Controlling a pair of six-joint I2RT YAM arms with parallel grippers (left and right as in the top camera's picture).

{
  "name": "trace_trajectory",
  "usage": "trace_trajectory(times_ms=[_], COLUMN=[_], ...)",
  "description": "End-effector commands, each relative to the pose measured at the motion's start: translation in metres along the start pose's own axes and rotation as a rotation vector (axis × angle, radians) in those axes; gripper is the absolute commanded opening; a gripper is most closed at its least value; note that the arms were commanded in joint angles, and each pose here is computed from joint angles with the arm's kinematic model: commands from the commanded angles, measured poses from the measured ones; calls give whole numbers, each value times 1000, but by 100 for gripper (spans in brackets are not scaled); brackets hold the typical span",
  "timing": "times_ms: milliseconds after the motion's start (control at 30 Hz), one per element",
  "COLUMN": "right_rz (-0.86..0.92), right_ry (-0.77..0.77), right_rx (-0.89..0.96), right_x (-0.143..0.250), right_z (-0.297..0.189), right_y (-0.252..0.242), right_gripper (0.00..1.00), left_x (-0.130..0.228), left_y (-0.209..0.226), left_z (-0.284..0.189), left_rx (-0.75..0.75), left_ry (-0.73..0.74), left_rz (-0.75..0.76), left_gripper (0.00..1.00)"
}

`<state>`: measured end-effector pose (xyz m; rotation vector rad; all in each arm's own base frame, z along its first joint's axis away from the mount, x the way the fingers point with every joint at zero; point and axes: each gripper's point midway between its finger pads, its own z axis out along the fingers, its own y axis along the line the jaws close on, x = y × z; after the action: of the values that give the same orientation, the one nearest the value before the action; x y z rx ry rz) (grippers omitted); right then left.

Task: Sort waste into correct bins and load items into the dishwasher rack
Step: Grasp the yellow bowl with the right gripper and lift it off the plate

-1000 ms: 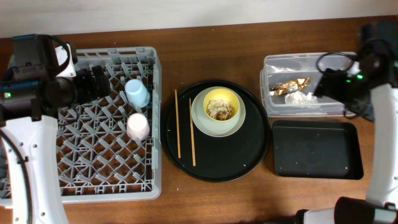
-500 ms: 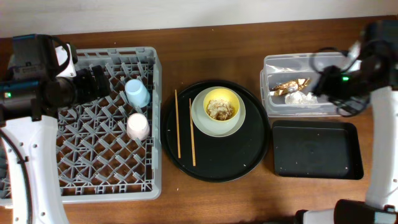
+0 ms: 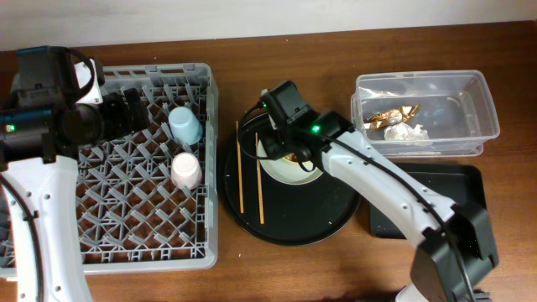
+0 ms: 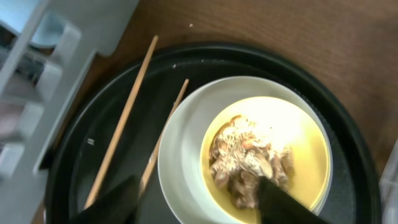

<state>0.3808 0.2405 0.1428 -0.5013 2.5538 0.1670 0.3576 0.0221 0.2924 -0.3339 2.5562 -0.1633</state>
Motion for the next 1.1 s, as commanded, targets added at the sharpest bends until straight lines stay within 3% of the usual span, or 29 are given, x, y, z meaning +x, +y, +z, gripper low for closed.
trace_trajectory(times_ms=[0,67,167,367,600,700,733,833,933,1067], right_rz=[-14,-16,-19,-24,-28,-28,-28,-29,1,148], right_ry=[72,107,154,205,257,251,246,272,294,343], right_rx=[30,22,24,32,43,41,41,46,65,131], right_x=[17,26,39,53,71,68,65,51,34,48], right_z=[37,55,80,87,88,87,85,54,-7,-73], right_y=[-1,2,3,1,-3,-2,-2,-2,-7,-37], right_gripper=[54,47,46,25,20,4,4,4,4,4], left_x=[-3,-3,-3,-3,-3,-3,-3,-3,-3,-3], left_y=[-1,-1,-1,-1,-1,-1,-1,-1,-1,-1], left_z=[-2,-2,-2,-2,-2,-2,-2,-2,-2,-2], left_rx=[7,7,7,7,7,7,7,7,7,7], left_ry=[-9,-9,-9,-9,-9,-9,-9,-9,-9,-9], left_rz=[-10,-10,-10,-10,-10,-10,-10,-10,-10,-10], left_gripper=[99,99,99,99,99,99,99,99,99,99])
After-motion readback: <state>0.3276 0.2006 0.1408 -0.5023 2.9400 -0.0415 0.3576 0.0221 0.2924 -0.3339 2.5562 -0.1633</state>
